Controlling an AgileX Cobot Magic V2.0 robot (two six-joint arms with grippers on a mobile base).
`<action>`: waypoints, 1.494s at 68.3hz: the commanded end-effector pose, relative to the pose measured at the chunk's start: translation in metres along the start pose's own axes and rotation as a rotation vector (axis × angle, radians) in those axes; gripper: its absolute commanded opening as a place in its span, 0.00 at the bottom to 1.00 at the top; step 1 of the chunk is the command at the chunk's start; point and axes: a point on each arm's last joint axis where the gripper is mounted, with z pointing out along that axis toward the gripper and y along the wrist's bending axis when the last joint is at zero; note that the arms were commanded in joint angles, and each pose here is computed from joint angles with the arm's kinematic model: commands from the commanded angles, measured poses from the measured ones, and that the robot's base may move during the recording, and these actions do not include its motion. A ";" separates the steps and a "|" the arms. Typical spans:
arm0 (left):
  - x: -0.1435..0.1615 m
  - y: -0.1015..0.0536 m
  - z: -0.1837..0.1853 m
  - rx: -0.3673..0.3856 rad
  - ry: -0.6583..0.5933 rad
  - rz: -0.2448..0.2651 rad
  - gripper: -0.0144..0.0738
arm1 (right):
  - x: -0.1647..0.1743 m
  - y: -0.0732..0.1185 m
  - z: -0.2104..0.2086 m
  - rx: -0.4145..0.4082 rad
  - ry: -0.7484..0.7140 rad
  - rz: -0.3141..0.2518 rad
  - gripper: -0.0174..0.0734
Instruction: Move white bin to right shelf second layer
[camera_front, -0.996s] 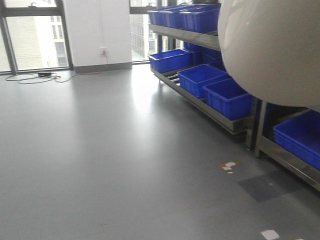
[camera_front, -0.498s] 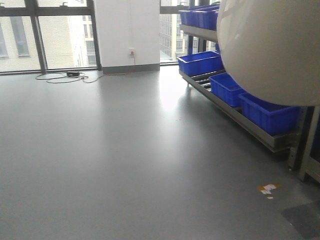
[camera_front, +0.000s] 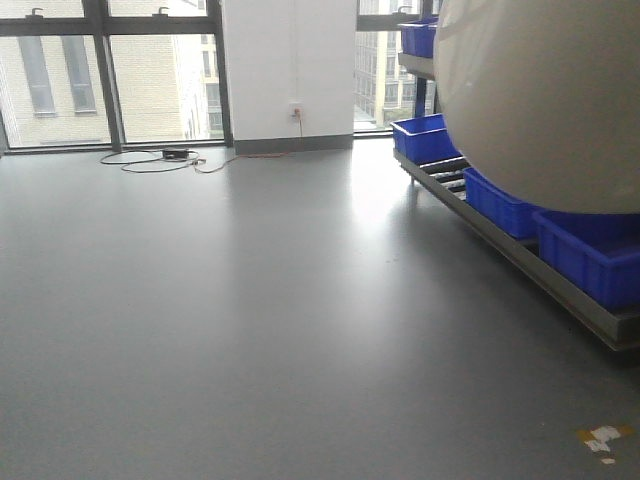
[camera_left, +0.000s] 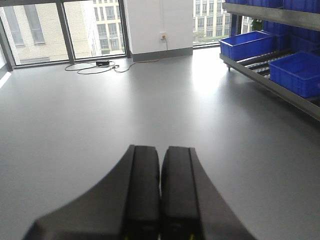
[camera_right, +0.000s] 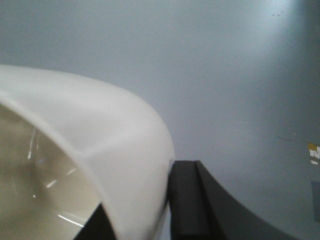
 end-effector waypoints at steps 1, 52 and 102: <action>0.004 0.000 0.001 0.003 -0.063 -0.003 0.26 | -0.016 0.000 -0.008 -0.005 -0.123 -0.001 0.25; 0.004 0.000 0.001 0.003 -0.063 -0.003 0.26 | -0.016 0.000 -0.008 -0.005 -0.123 -0.001 0.25; 0.004 0.000 0.001 0.003 -0.063 -0.003 0.26 | -0.016 0.000 -0.008 -0.005 -0.123 -0.001 0.25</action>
